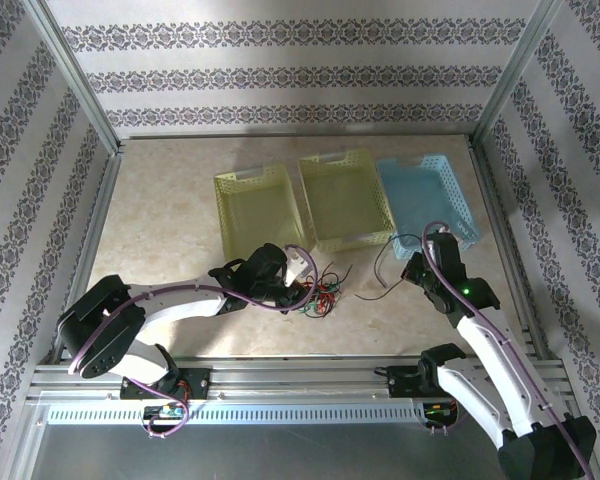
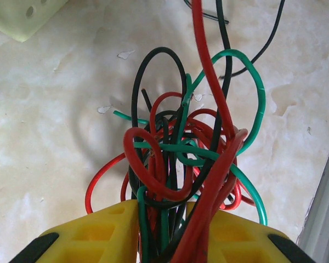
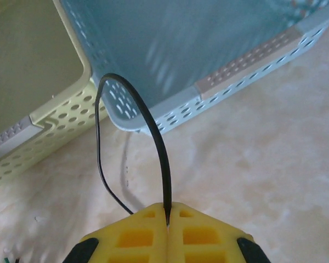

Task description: Untangle the cables

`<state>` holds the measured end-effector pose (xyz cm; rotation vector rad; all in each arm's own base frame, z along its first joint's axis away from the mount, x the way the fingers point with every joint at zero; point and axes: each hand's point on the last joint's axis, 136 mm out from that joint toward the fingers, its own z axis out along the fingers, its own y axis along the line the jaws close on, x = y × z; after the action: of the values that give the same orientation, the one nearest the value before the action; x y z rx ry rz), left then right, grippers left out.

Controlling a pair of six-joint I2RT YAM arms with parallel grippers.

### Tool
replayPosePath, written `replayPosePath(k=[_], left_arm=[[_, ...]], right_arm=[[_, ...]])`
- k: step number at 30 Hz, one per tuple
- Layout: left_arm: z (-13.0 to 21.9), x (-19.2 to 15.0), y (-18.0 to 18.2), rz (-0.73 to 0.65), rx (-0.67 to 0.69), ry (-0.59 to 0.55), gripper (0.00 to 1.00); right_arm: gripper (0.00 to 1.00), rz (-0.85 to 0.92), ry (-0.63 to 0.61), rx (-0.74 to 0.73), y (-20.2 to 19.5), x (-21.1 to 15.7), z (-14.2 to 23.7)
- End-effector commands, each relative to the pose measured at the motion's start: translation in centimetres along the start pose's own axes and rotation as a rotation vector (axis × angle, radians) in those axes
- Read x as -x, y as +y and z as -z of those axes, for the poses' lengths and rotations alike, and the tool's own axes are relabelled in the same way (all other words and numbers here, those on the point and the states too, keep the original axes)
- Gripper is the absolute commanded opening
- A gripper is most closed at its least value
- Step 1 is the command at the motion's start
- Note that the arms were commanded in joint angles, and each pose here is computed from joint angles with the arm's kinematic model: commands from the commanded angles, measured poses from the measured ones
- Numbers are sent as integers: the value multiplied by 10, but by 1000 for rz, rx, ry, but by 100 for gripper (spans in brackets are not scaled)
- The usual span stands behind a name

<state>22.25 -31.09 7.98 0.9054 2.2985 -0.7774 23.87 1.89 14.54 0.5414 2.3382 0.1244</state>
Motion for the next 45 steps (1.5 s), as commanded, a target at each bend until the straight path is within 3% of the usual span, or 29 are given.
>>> replayPosePath(k=[1,7,11,18,26,31,45], left_arm=[[-2,-4,4,10,6,17,26],[-9,-3,8,5,17,26,19],[-10,1,8,1,19,18,19],[-12,6,7,-9,11,7,20],[-12,10,1,-24,-19,16,20],[-10,16,-5,-36,-39,24,21],[-19,13,-5,-24,-55,60,22]], right_arm=[[0,25,-135,7,7,43,28],[0,65,-280,135,43,101,78],[0,84,-360,141,58,141,90],[0,14,-397,26,44,194,42],[0,46,-393,-91,36,218,-1],[0,101,-330,-160,28,207,-24],[0,160,64,-29,31,79,-75]])
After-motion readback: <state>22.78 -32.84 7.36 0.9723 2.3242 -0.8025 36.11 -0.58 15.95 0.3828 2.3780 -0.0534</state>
